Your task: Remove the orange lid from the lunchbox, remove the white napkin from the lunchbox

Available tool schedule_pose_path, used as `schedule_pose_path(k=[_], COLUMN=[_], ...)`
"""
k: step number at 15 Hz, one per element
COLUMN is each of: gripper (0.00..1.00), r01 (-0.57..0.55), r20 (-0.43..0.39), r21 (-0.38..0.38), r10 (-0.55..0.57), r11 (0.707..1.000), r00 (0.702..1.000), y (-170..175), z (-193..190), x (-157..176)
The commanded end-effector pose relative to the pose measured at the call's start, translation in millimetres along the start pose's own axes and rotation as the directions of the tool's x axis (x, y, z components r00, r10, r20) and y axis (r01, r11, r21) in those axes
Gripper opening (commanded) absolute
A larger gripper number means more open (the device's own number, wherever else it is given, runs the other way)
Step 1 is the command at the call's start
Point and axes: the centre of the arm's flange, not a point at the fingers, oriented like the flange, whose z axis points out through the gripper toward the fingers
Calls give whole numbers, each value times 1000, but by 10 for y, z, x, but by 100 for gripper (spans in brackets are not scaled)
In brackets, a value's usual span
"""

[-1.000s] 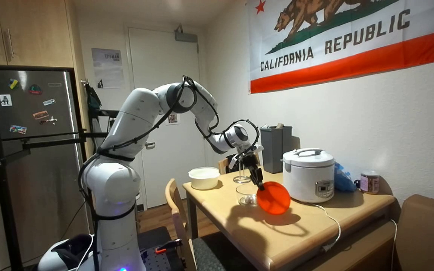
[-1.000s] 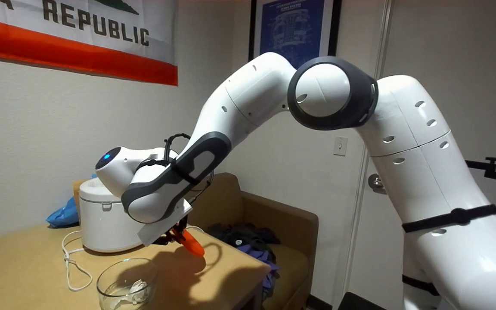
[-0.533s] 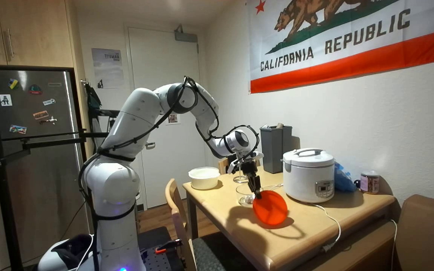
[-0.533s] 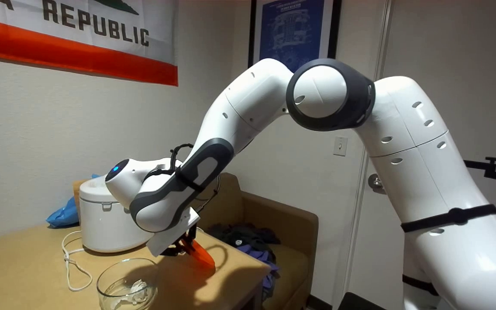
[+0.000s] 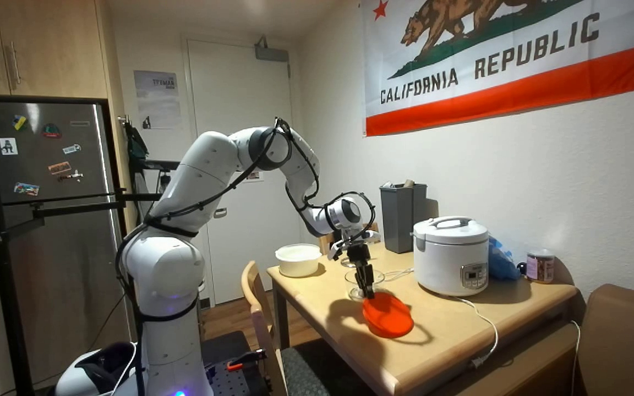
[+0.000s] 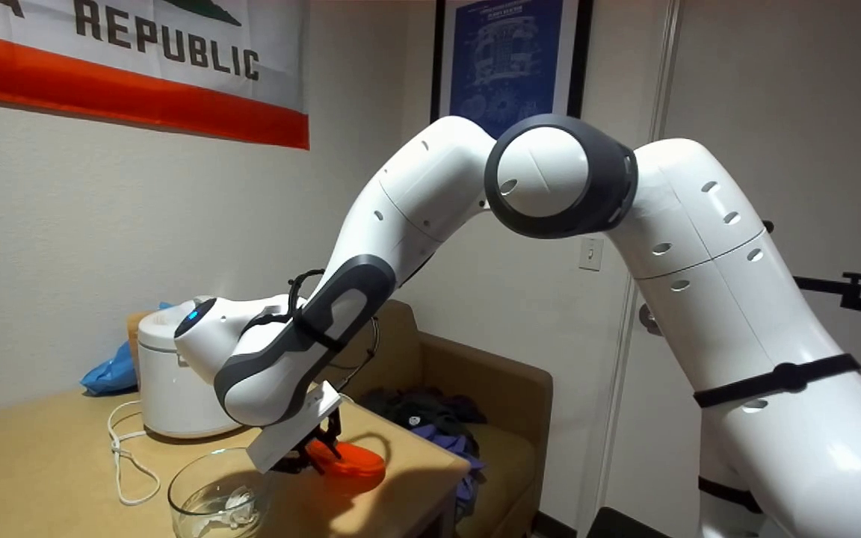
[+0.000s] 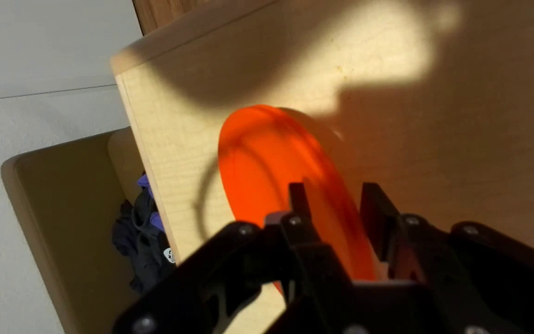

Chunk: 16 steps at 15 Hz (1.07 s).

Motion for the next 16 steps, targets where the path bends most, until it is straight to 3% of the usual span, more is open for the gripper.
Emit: schedule_pose_path(k=[1,5,10,16], gripper=[68,99,100,100], r01=[-30,-45,-13,90], r20=[-6,-53,-139,-253], r21=[34,72,134,231], r10=[30,49,31,-29], r11=[999,996,991,969], r00=[1000,997,990,967], y=[83,241,261,-30], z=[-102,-466,-1093,-1689], x=[-105,-256,-551,-579])
